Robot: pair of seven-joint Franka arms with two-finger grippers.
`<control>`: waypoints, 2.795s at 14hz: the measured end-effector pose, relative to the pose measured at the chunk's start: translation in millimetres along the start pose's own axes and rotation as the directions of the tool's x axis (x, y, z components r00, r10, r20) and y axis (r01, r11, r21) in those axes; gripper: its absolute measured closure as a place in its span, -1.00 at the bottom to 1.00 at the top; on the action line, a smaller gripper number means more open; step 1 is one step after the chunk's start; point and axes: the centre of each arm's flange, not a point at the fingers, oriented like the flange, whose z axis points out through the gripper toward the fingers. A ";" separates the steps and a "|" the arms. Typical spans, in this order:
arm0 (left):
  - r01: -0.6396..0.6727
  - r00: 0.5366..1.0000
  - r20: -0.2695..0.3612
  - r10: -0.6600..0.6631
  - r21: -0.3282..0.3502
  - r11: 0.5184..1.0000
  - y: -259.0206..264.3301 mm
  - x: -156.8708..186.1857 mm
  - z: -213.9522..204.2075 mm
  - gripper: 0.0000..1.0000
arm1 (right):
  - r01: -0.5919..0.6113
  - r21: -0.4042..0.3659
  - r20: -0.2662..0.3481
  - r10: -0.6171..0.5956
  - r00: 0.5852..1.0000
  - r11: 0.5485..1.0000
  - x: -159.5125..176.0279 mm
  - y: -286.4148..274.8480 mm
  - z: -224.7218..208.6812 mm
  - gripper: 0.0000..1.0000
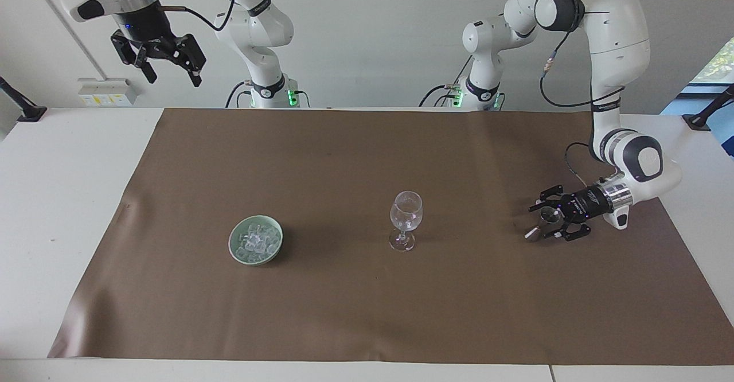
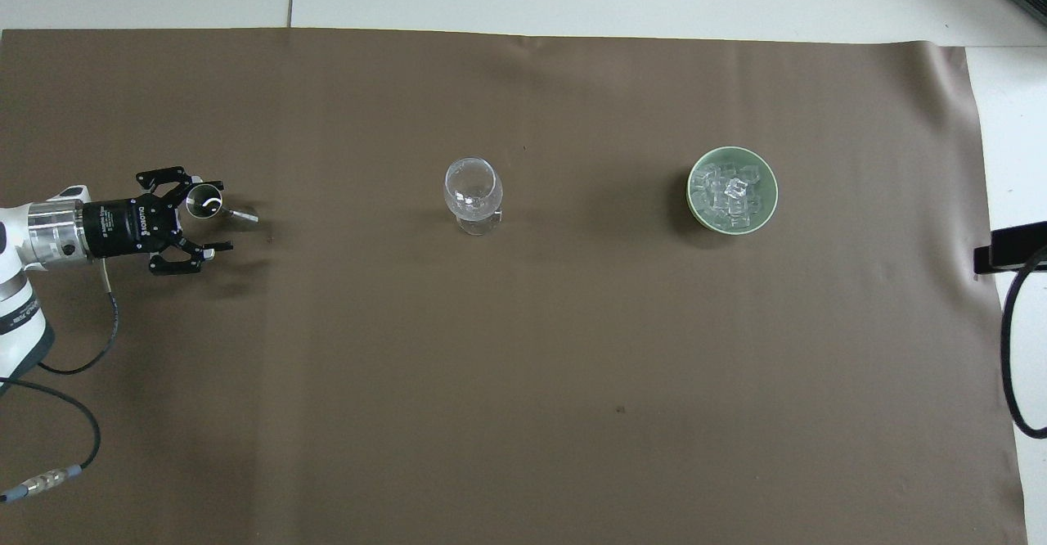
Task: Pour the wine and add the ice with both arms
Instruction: 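Close the left gripper around the silver bottle and lift it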
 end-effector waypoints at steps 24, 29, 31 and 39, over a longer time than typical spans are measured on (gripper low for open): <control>0.021 0.999 0.024 -0.021 0.010 1.000 -0.3 -1.7 11.0 0.53 | 0.000 0.000 0.000 0.000 1.000 1.000 0.0 0.0 0.0 -1.00; 0.036 0.997 0.062 -0.037 0.022 0.999 0.8 -10.8 23.9 0.53 | 0.000 0.000 0.000 0.000 1.000 1.000 0.0 0.0 0.0 -1.00; 0.029 0.997 0.067 -0.030 0.024 0.999 2.8 -18.6 25.2 0.53 | 0.000 0.000 0.000 0.000 1.000 1.000 0.0 0.0 0.0 -1.00; -0.006 0.998 0.063 0.002 0.066 0.998 3.2 -117.5 49.2 0.53 | 0.000 0.000 0.000 0.000 1.000 1.000 0.0 0.0 0.0 -1.00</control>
